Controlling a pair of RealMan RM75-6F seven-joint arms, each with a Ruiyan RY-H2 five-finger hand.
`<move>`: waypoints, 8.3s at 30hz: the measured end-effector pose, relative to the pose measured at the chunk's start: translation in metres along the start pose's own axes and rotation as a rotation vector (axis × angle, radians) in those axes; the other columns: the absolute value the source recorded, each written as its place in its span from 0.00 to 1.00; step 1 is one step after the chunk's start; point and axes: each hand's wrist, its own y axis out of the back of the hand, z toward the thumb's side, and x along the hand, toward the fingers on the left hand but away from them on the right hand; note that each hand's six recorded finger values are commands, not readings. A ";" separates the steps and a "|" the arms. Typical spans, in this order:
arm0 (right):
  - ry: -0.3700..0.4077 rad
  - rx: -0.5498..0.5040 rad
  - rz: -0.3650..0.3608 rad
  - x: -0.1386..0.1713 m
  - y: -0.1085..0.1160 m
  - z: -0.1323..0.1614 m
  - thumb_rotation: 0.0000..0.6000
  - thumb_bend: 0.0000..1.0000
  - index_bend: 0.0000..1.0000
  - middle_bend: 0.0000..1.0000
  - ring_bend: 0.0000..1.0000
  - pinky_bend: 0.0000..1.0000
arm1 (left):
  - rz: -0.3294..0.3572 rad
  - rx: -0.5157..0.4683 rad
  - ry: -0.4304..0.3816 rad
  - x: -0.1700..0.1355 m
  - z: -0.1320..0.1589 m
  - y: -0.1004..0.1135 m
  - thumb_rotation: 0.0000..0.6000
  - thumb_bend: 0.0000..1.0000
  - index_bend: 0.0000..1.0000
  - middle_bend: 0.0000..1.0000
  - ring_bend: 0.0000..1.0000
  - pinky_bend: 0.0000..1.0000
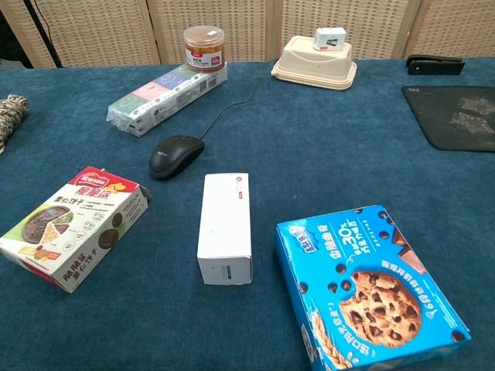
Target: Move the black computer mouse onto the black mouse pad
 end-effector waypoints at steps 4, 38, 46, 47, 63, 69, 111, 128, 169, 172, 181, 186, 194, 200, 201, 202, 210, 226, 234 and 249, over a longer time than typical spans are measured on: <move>-0.013 0.001 0.002 -0.002 -0.001 -0.003 1.00 0.00 0.00 0.00 0.00 0.00 | -0.015 0.008 -0.014 0.009 0.002 -0.003 1.00 0.04 0.00 0.00 0.00 0.00; -0.112 0.085 0.039 -0.016 -0.017 -0.019 1.00 0.00 0.00 0.00 0.00 0.00 | 0.127 0.785 -0.711 0.188 0.063 -0.010 1.00 0.08 0.00 0.00 0.00 0.00; -0.155 0.097 0.032 -0.018 -0.017 -0.027 1.00 0.00 0.00 0.00 0.00 0.00 | 0.112 0.952 -0.892 0.225 0.117 -0.043 1.00 0.10 0.00 0.00 0.00 0.00; -0.162 0.097 0.030 -0.018 -0.016 -0.029 1.00 0.00 0.00 0.00 0.00 0.00 | 0.108 0.971 -0.905 0.228 0.121 -0.046 1.00 0.10 0.00 0.00 0.00 0.00; -0.220 0.089 0.003 -0.019 -0.006 -0.046 1.00 0.00 0.00 0.00 0.00 0.00 | 0.073 1.092 -0.987 0.251 0.167 -0.083 1.00 0.10 0.00 0.00 0.00 0.10; -0.225 0.087 0.000 -0.018 -0.005 -0.047 1.00 0.00 0.00 0.00 0.00 0.00 | 0.050 1.131 -1.004 0.254 0.173 -0.093 1.00 0.11 0.00 0.00 0.00 0.19; -0.219 0.039 -0.008 -0.016 0.003 -0.048 1.00 0.00 0.00 0.00 0.00 0.00 | 0.287 1.014 -1.066 0.263 0.260 -0.065 1.00 0.21 0.49 0.41 0.43 0.51; -0.243 0.000 -0.008 -0.015 0.010 -0.061 1.00 0.00 0.00 0.00 0.00 0.00 | 0.307 1.055 -1.061 0.280 0.366 -0.089 1.00 0.21 0.47 0.40 0.42 0.51; -0.228 0.018 0.036 -0.021 -0.007 -0.054 1.00 0.00 0.00 0.00 0.00 0.00 | 0.286 0.404 -0.812 0.256 0.292 -0.014 1.00 0.05 0.00 0.00 0.00 0.17; -0.225 0.022 0.031 -0.030 -0.012 -0.052 1.00 0.00 0.00 0.00 0.00 0.00 | 0.270 0.337 -0.739 0.245 0.256 0.007 1.00 0.05 0.00 0.00 0.00 0.12; -0.205 0.015 0.034 -0.077 -0.029 -0.028 1.00 0.00 0.00 0.00 0.00 0.00 | 0.233 0.157 -0.435 0.182 0.134 0.046 1.00 0.05 0.00 0.00 0.00 0.04; -0.171 -0.063 0.084 -0.107 -0.043 -0.001 1.00 0.00 0.00 0.00 0.00 0.00 | 0.226 0.068 -0.297 0.150 0.087 0.040 1.00 0.05 0.00 0.00 0.00 0.02; -0.015 -0.124 0.225 -0.152 -0.075 0.071 1.00 0.00 0.00 0.00 0.00 0.00 | 0.232 -0.061 -0.155 0.113 0.044 0.032 1.00 0.05 0.00 0.00 0.00 0.01; 0.069 -0.100 0.261 -0.172 -0.098 0.115 1.00 0.00 0.00 0.00 0.00 0.00 | 0.246 -0.068 -0.157 0.106 0.036 0.037 1.00 0.05 0.00 0.00 0.00 0.00; 0.079 -0.097 0.265 -0.174 -0.101 0.121 1.00 0.00 0.00 0.00 0.00 0.00 | 0.249 -0.068 -0.158 0.105 0.036 0.039 1.00 0.05 0.00 0.00 0.00 0.00; 0.088 -0.093 0.268 -0.177 -0.105 0.127 1.00 0.00 0.00 0.00 0.00 0.00 | 0.250 -0.069 -0.158 0.103 0.035 0.039 1.00 0.05 0.00 0.00 0.00 0.00; 0.140 -0.134 0.256 -0.189 -0.134 0.183 1.00 0.00 0.00 0.00 0.00 0.00 | 0.278 -0.116 -0.171 0.093 0.037 0.051 1.00 0.04 0.00 0.00 0.00 0.00; 0.185 -0.140 0.231 -0.195 -0.195 0.269 1.00 0.00 0.00 0.00 0.00 0.00 | 0.270 -0.159 -0.186 0.096 0.033 0.059 1.00 0.03 0.00 0.00 0.00 0.00; 0.197 -0.167 0.233 -0.194 -0.205 0.292 1.00 0.00 0.00 0.00 0.00 0.00 | 0.265 -0.160 -0.176 0.100 0.033 0.057 1.00 0.03 0.00 0.00 0.00 0.00; 0.128 -0.129 0.228 -0.200 -0.240 0.293 1.00 0.00 0.00 0.00 0.00 0.00 | 0.257 -0.168 -0.169 0.101 0.032 0.057 1.00 0.03 0.00 0.00 0.00 0.00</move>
